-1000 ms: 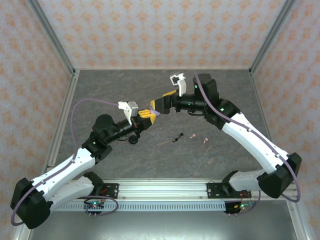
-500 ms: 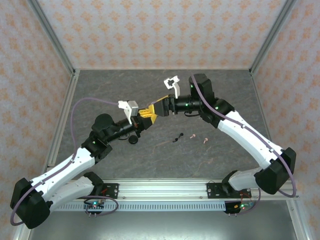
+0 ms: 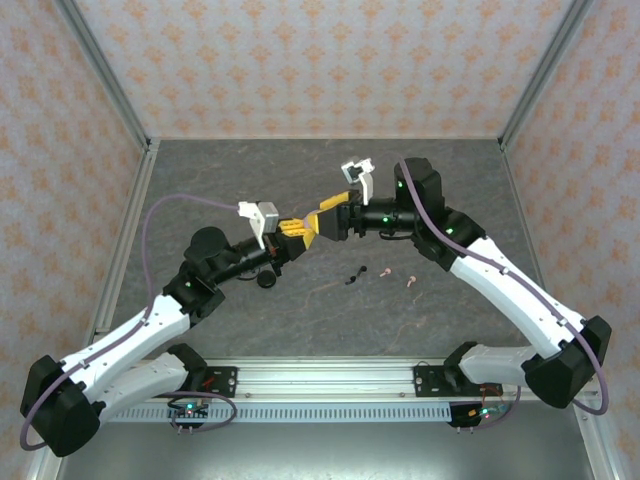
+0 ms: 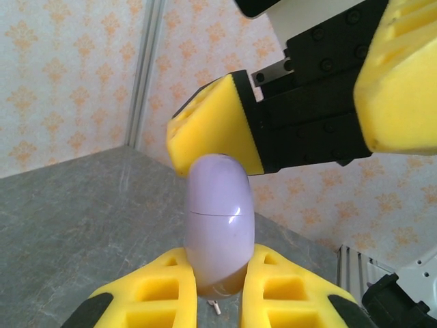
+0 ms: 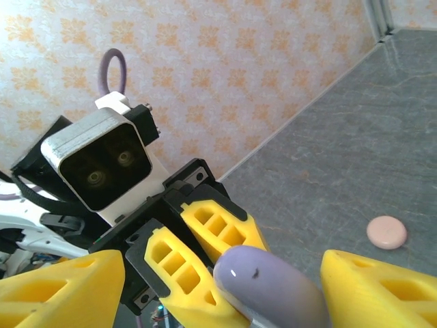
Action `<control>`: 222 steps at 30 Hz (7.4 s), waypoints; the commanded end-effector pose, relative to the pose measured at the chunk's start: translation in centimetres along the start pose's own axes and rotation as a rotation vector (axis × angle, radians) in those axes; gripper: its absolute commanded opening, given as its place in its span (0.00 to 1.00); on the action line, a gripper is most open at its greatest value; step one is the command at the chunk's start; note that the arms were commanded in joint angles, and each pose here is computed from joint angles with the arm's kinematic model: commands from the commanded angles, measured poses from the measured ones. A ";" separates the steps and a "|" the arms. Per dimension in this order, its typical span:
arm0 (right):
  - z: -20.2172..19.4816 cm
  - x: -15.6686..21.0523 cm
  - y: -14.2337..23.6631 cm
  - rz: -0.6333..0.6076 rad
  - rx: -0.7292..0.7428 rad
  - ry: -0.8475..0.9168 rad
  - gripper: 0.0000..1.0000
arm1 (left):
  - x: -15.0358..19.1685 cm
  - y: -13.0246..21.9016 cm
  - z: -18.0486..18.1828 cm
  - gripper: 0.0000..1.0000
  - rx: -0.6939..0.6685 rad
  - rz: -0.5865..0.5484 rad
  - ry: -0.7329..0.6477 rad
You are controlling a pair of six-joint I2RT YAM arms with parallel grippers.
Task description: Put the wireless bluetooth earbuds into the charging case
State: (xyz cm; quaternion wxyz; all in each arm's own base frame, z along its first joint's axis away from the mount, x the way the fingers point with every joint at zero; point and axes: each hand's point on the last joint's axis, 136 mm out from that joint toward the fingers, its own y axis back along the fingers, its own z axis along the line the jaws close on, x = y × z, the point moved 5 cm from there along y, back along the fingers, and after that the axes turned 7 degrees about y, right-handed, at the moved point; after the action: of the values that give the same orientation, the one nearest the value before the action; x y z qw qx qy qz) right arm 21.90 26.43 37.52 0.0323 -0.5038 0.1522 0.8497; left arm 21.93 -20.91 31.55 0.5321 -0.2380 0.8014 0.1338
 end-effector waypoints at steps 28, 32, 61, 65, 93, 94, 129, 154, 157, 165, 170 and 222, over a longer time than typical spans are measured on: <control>-13.2 7.8 12.0 -0.097 0.949 -0.376 0.99 | 13.1 -16.3 16.7 0.00 -0.514 0.493 0.527; -13.3 8.1 12.0 -0.077 0.957 -0.368 0.99 | 14.9 -17.5 18.5 0.05 -0.581 0.509 0.598; -11.4 8.0 10.0 0.068 0.821 -0.298 0.99 | 4.0 -10.4 17.6 0.63 -0.735 0.345 0.407; -10.6 8.7 7.4 0.150 0.789 -0.219 0.99 | 1.4 -5.9 18.0 0.65 -0.792 0.260 0.419; -7.0 19.4 -17.1 0.955 -0.089 0.936 0.99 | 3.4 16.4 19.5 0.84 -1.120 0.040 0.694; -7.3 19.3 -17.8 0.952 -0.103 0.932 0.99 | 3.5 16.7 19.4 0.84 -1.127 0.045 0.694; -13.0 22.3 -24.3 1.026 -0.113 0.840 0.57 | 3.6 17.7 17.6 0.85 -1.126 0.094 0.669; -3.5 2.4 -9.8 0.235 0.298 0.987 0.49 | -5.1 9.4 6.0 0.76 -0.237 0.184 0.562; -2.7 1.6 -9.2 0.212 0.287 0.998 0.49 | -4.9 8.2 5.1 0.73 -0.180 0.231 0.566; -2.0 1.3 -9.3 0.194 0.251 1.001 0.49 | -4.2 5.9 5.4 0.61 -0.144 0.273 0.588; -1.9 1.5 -9.4 0.190 0.235 0.989 0.50 | -4.2 5.2 5.5 0.58 -0.140 0.267 0.591; -1.4 -1.2 -0.7 -0.231 0.198 0.256 1.00 | -5.0 2.6 2.9 0.00 -0.058 0.025 0.113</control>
State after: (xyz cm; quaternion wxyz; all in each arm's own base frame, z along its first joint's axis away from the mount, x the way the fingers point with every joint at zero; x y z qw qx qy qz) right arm 24.23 26.17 35.12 0.1548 -0.6223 0.2257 0.7334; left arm 24.46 -15.81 33.10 0.4171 -0.2459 0.8599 0.1617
